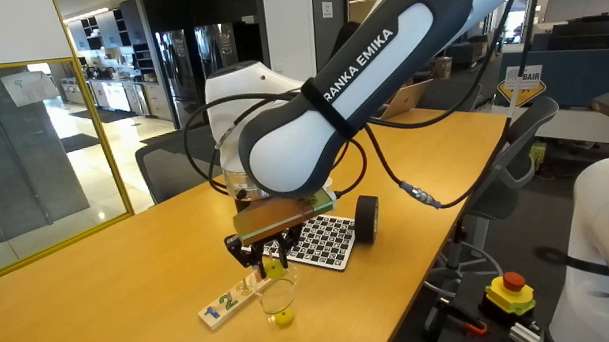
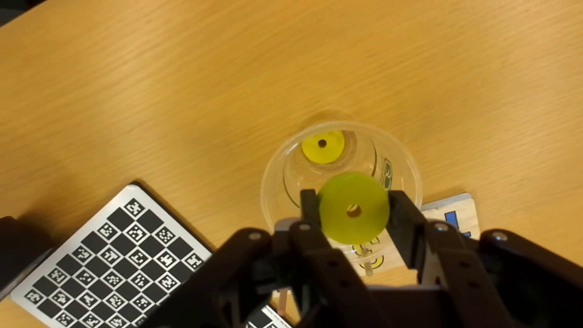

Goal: Pick up the yellow objects from the table and put them in the colorless cup, then pick up the orange objects from the table and put them in the white cup

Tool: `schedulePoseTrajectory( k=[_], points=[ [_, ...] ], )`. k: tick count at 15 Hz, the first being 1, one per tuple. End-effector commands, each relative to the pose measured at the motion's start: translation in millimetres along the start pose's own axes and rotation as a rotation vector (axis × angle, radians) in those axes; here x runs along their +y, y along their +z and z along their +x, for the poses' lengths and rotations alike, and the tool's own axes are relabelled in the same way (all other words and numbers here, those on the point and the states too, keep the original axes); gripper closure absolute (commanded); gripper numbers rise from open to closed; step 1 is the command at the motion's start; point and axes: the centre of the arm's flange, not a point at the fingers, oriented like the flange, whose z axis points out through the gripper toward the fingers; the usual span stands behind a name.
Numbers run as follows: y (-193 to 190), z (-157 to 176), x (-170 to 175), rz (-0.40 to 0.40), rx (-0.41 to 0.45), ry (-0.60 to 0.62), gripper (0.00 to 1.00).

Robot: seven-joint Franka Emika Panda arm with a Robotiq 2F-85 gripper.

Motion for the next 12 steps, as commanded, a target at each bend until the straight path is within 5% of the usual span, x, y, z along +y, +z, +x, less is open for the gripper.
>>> schedulePoseTrajectory(
  k=[1, 11, 12],
  points=[
    [1, 3, 7, 0.027, 0.005, 0.025, 0.8],
    [13, 13, 1, 0.035, -0.019, 0.037, 0.8],
    [14, 13, 1, 0.036, -0.023, 0.04, 0.33]
  ],
)
